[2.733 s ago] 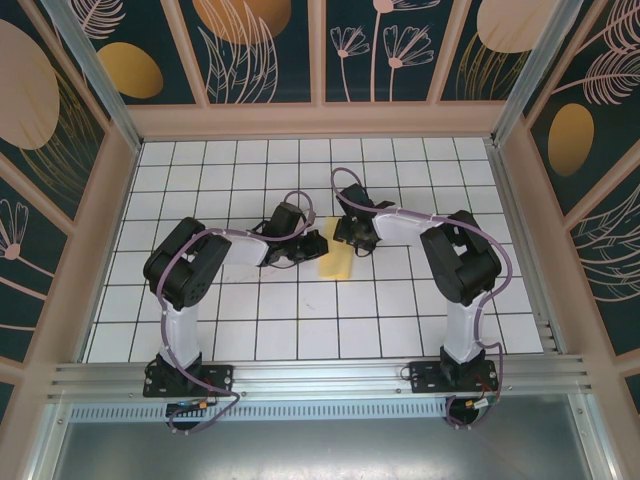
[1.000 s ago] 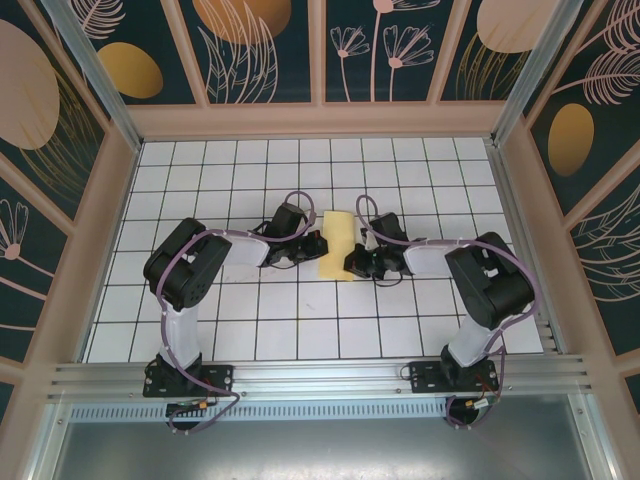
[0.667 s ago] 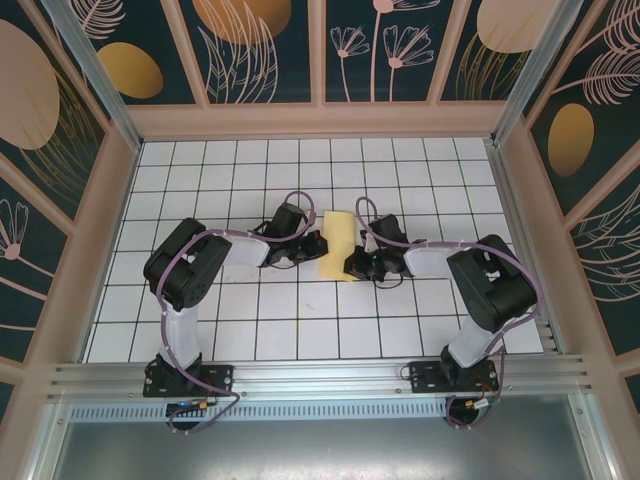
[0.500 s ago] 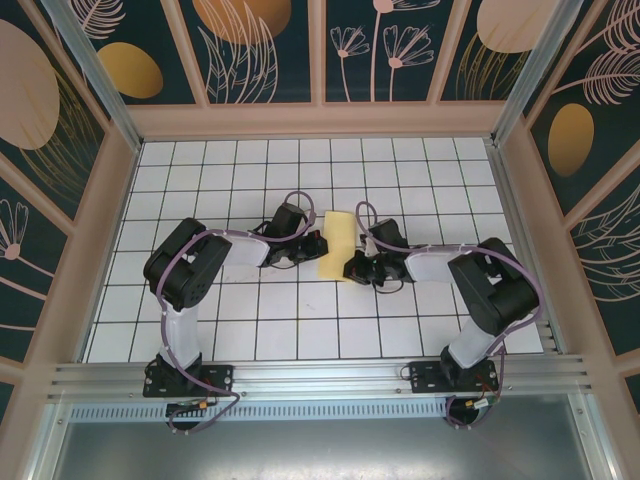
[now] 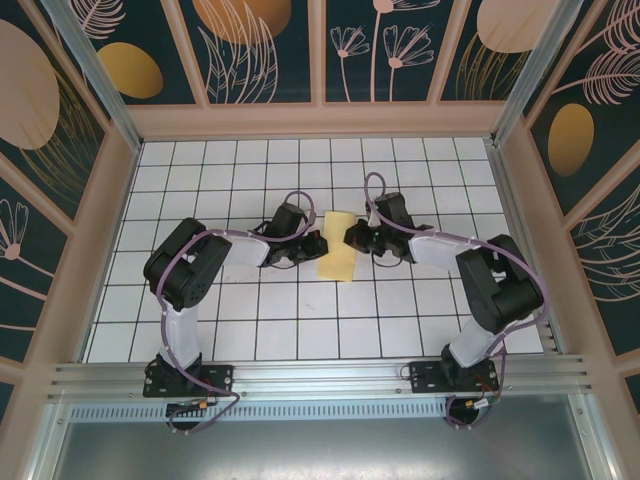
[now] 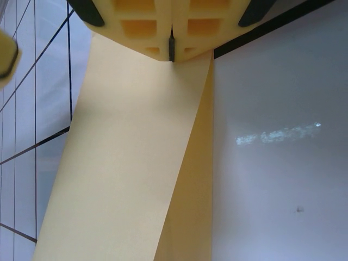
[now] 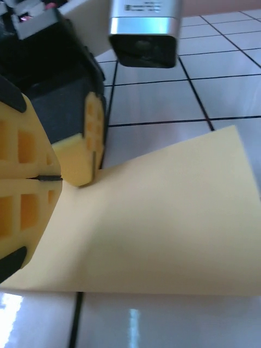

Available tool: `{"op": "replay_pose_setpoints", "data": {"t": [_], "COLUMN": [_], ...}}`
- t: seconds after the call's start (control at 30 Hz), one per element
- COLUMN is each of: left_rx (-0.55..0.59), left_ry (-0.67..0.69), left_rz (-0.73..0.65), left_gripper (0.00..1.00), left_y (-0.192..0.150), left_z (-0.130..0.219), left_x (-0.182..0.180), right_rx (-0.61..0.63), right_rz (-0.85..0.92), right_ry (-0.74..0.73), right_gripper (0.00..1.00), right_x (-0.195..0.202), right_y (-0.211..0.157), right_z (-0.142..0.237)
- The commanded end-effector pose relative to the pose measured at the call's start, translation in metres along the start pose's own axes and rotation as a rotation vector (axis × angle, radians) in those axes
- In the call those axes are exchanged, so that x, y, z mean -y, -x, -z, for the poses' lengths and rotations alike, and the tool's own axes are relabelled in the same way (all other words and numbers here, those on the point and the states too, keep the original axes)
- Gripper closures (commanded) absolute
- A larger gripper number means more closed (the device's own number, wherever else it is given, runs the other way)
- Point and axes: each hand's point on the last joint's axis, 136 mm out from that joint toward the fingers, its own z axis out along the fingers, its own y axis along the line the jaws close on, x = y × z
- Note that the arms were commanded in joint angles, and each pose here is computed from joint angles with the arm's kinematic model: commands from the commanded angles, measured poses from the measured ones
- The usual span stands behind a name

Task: Fold a paper plane with a square sheet of paper (pick it up from the middle)
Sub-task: Fold the square sheet of paper in half at the center of the table.

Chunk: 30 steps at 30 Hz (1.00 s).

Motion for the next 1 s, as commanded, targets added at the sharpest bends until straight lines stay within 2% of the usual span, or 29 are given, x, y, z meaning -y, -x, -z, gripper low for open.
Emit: {"op": "replay_pose_setpoints", "data": {"t": [0.0,0.1,0.3,0.53,0.97], "left_rx": [-0.093,-0.096,-0.103,-0.108,-0.115], "left_ry": [0.262,0.266,0.274,0.277,0.28], "left_rz": [0.092,0.09,0.093,0.087,0.083], "left_gripper": [0.92,0.92,0.93,0.93,0.93], "left_y": [-0.04,-0.041,-0.044,-0.045,-0.047], "left_z": [-0.013,-0.013,-0.012,-0.011,-0.01], "left_x": [-0.081,-0.082,-0.085,-0.086,-0.086], "right_rx": [0.003,-0.038,-0.027,0.011,0.027], "right_rz": [-0.021,-0.025,-0.07,-0.014,-0.078], "right_ry": [-0.036,-0.017,-0.078,-0.039,-0.183], "right_gripper": [1.0,1.0,1.0,1.0,1.0], "right_x": [0.024,0.03,0.056,0.027,0.076], "right_y": [0.008,0.005,0.007,0.031,0.048], "right_z": [-0.016,-0.025,-0.026,-0.019,-0.039]}}
